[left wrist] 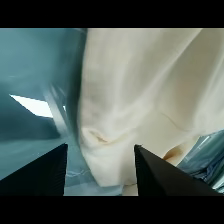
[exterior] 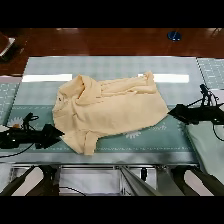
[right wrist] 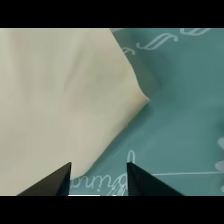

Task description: Fold the shirts.

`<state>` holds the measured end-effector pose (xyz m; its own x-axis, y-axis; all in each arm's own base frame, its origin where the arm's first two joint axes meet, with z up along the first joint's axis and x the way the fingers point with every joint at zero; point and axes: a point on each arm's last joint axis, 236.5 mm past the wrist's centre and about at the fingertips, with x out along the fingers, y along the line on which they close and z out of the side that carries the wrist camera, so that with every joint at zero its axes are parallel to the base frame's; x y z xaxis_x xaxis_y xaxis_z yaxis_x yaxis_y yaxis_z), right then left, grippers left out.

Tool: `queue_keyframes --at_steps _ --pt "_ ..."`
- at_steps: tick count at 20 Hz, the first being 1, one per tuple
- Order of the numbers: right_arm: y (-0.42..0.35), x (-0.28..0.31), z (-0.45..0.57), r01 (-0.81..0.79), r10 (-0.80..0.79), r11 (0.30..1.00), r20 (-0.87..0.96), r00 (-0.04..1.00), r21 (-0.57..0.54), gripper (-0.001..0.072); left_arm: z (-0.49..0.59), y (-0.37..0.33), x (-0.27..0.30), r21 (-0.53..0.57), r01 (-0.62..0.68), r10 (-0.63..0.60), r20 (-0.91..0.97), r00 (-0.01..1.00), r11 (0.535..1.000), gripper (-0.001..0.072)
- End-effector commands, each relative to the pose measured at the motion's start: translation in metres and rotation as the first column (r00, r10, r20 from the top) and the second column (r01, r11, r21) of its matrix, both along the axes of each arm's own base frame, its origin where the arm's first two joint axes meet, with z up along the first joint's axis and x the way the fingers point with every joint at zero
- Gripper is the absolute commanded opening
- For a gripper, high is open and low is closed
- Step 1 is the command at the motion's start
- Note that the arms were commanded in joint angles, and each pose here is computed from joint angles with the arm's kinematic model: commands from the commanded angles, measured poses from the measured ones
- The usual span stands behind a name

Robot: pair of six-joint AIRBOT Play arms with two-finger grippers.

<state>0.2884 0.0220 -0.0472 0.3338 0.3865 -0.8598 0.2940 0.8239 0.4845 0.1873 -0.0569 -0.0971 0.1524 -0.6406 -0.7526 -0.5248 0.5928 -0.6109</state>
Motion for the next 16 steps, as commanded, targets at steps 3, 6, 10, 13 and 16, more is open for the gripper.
queue_keyframes --at_steps 3,6,10,13,16 --pt "0.0 0.005 -0.004 0.061 -0.062 0.998 0.033 0.998 0.015 0.0405 -0.022 -0.012 0.009 0.025 -0.054 0.053 0.042 0.998 0.998 0.0318" --pt "-0.041 0.022 -0.002 0.262 -0.262 0.965 0.072 0.962 0.008 0.0405 -0.022 -0.015 0.014 0.04 -0.032 0.03 0.064 0.997 0.999 0.0021" --pt "-0.031 0.003 -0.024 0.256 -0.25 0.964 -0.076 0.965 0.074 0.0404 -0.02 -0.014 0.017 0.045 -0.017 0.013 0.086 0.996 0.999 0.0021" --pt "-0.013 0.011 -0.046 0.249 -0.235 0.963 -0.128 0.964 0.105 0.0404 -0.02 -0.016 0.015 0.038 -0.007 0.004 0.084 0.996 0.999 0.0021" --pt "0.006 0.02 -0.06 0.233 -0.205 0.958 -0.169 0.964 0.166 0.0404 -0.02 -0.016 0.016 0.039 -0.007 0.004 0.085 0.996 0.999 0.0021"
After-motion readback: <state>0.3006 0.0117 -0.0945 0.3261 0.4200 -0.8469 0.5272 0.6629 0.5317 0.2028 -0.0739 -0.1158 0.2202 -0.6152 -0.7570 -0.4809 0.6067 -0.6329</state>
